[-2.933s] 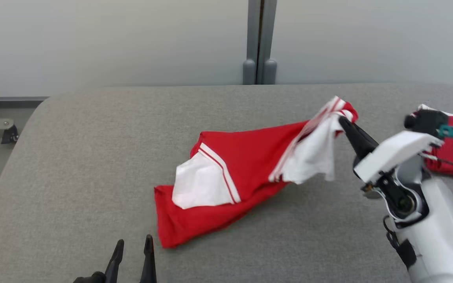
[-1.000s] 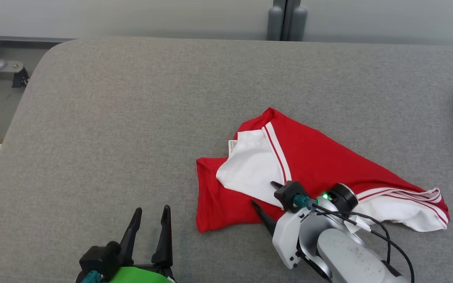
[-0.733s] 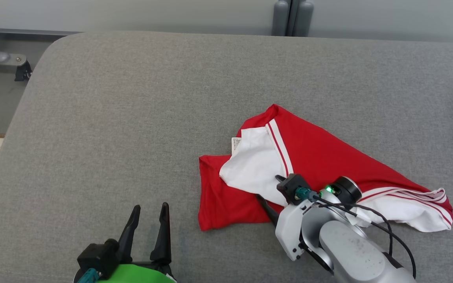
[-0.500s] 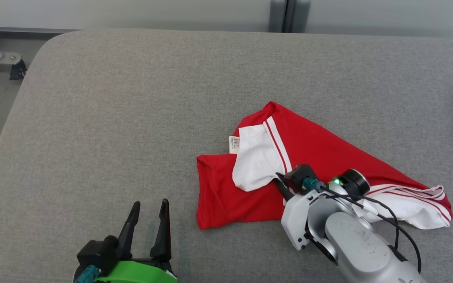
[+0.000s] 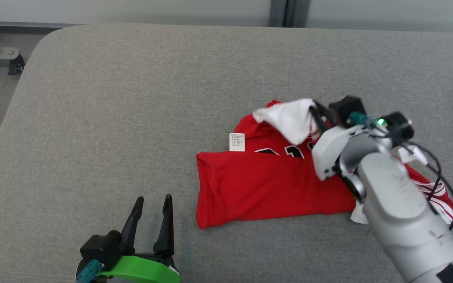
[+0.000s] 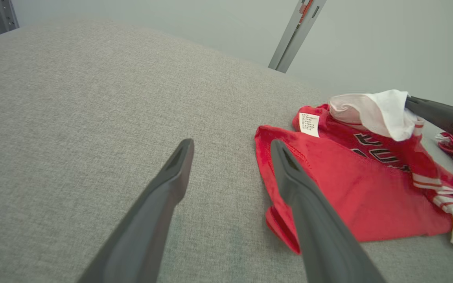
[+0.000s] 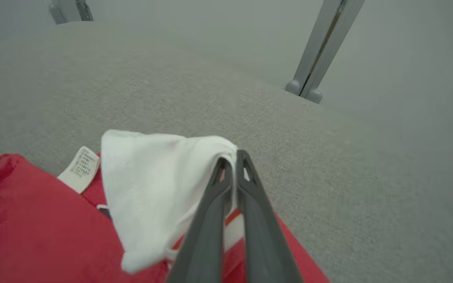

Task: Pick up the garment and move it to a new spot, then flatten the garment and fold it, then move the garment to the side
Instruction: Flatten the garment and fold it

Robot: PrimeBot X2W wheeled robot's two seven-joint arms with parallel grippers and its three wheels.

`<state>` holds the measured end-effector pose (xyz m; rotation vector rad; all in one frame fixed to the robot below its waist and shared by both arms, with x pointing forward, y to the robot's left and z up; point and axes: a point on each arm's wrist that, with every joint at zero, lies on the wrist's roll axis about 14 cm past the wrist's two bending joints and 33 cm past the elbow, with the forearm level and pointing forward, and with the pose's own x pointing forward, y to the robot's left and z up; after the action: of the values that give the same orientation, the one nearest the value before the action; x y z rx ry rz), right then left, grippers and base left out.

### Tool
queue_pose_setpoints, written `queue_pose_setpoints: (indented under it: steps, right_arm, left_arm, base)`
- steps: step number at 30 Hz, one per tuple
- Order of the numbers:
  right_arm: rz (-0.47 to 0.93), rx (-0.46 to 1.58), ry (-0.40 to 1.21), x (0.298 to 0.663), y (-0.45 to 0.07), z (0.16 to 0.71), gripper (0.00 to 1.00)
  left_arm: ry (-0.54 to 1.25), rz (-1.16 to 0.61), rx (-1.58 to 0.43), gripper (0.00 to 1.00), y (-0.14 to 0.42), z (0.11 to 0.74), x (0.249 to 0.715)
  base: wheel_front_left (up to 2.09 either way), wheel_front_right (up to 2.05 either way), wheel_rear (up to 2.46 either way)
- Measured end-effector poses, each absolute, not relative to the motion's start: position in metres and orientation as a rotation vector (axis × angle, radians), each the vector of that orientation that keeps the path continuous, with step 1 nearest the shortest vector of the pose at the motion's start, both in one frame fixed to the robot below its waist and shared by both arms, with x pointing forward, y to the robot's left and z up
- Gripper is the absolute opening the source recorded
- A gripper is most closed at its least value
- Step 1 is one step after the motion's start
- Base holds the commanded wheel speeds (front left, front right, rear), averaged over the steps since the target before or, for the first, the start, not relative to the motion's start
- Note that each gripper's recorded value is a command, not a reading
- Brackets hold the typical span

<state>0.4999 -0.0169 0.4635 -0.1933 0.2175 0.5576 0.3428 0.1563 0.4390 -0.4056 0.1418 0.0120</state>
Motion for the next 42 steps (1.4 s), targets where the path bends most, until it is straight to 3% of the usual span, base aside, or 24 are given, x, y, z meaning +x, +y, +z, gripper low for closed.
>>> queue_pose_setpoints:
  steps: [8, 12, 13, 14, 15, 19, 28, 33, 42]
  right_arm:
    - [0.413, -0.299, 0.177, 0.579, -0.064, 0.51, 0.0]
    - [0.334, -0.319, 0.231, 0.606, -0.088, 0.506, 0.0]
    - [0.311, -0.317, 0.242, 0.613, -0.095, 0.505, 0.07]
    - [0.291, -0.311, 0.247, 0.618, -0.101, 0.504, 0.43]
    - [0.266, -0.305, 0.246, 0.624, -0.108, 0.505, 1.0]
    - [0.229, -0.29, 0.216, 0.634, -0.114, 0.501, 1.0]
    - [0.311, -0.237, 0.083, 0.606, -0.078, 0.499, 1.0]
    - [0.319, -0.178, 0.089, 0.563, -0.083, 0.481, 1.0]
    - [0.181, -0.105, 0.145, 0.473, -0.153, 0.447, 1.0]
  left_arm:
    - [0.131, -0.018, -0.404, 1.0, 0.152, 0.443, 0.352]
    - [0.133, -0.01, -0.41, 1.0, 0.155, 0.443, 0.353]
    - [0.136, -0.007, -0.41, 1.0, 0.155, 0.442, 0.352]
    - [0.138, -0.004, -0.411, 1.0, 0.156, 0.441, 0.352]
    - [0.14, 0.002, -0.413, 1.0, 0.157, 0.44, 0.351]
    - [0.151, 0.026, -0.411, 1.0, 0.163, 0.437, 0.348]
    - [0.151, 0.055, -0.393, 1.0, 0.17, 0.436, 0.343]
    - [0.149, 0.038, -0.384, 1.0, 0.165, 0.436, 0.338]
    - [0.121, -0.034, -0.385, 1.0, 0.145, 0.447, 0.339]
  base:
    - [0.0, 0.0, 0.0]
    - [0.0, 0.0, 0.0]
    - [0.0, 0.0, 0.0]
    - [0.0, 0.0, 0.0]
    - [0.0, 0.0, 0.0]
    - [0.0, 0.0, 0.0]
    - [0.0, 0.0, 0.0]
    - [0.0, 0.0, 0.0]
    - [0.0, 0.0, 0.0]
